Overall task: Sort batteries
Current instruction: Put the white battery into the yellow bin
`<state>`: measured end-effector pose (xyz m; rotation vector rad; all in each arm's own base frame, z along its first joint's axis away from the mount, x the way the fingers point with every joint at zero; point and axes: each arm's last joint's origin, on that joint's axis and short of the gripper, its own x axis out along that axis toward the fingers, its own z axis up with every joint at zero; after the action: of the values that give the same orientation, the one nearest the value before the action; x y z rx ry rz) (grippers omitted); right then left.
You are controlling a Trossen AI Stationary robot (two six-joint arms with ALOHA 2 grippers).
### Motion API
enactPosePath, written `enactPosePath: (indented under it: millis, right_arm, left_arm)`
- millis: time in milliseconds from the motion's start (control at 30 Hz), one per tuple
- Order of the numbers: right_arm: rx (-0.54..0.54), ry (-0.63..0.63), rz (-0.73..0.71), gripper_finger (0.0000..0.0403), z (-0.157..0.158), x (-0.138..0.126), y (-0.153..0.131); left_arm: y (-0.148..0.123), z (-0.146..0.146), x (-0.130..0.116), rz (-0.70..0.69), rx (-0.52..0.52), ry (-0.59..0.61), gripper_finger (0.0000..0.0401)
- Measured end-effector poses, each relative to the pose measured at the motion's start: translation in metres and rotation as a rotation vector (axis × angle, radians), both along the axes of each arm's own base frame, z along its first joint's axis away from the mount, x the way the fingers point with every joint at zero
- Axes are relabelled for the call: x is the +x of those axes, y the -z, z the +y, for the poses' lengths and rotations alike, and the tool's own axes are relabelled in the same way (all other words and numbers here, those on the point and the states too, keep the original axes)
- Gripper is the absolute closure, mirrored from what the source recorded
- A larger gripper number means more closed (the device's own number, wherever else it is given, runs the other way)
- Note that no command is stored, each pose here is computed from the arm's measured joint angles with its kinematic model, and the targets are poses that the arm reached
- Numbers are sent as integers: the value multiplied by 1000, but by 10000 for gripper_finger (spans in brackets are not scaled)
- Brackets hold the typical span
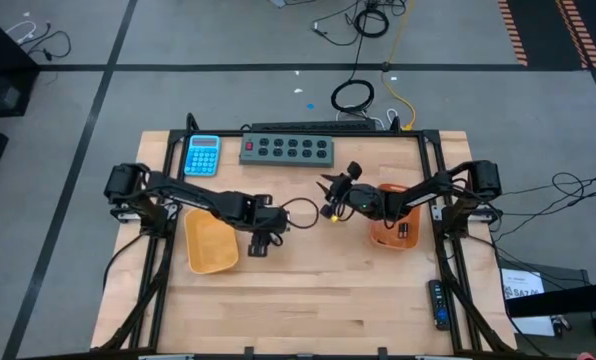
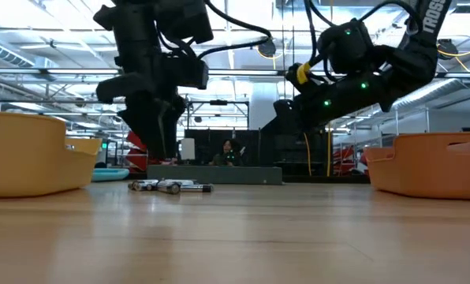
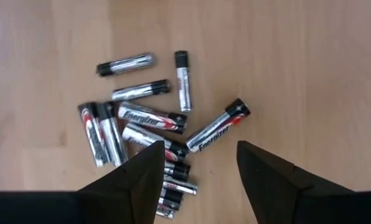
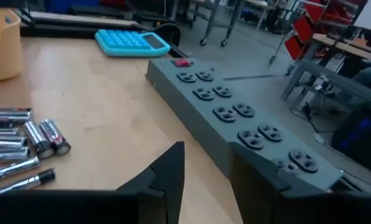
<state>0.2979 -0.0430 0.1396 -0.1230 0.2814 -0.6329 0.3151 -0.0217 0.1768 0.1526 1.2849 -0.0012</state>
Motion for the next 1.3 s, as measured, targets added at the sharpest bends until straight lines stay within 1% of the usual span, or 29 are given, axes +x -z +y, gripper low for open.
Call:
enactPosePath:
  millis: [233, 367, 500, 633, 800, 1033, 1100, 1167, 1233, 1300]
  right_arm:
    - [1, -5, 2, 291, 0, -1, 1]
    - [3, -9, 15, 291, 1, -1, 2]
    - [6, -17, 16, 291, 1, -1, 2]
    - [16, -53, 15, 291, 2, 0, 2]
    - [16, -55, 14, 291, 2, 0, 2]
    - [17, -56, 14, 291, 2, 0, 2]
    - [17, -56, 14, 291, 2, 0, 2]
    - [17, -56, 14, 291, 2, 0, 2]
    - [17, -56, 14, 291, 2, 0, 2]
    - [17, -56, 14, 291, 2, 0, 2]
  left_arm:
    - [8, -7, 2, 32, -12, 166, 194]
    - [13, -9, 5, 26, -26, 217, 194]
    - [17, -10, 9, 15, -14, 254, 194]
    - [21, -9, 10, 30, -4, 288, 194]
    - [29, -9, 11, 56, 9, 333, 194]
    - [44, -7, 15, 96, 12, 358, 195]
    - [45, -6, 16, 99, 5, 358, 204]
    - [45, -6, 16, 100, 2, 359, 224]
    - [46, -7, 15, 102, -10, 361, 258]
    - [46, -7, 15, 102, -33, 359, 302]
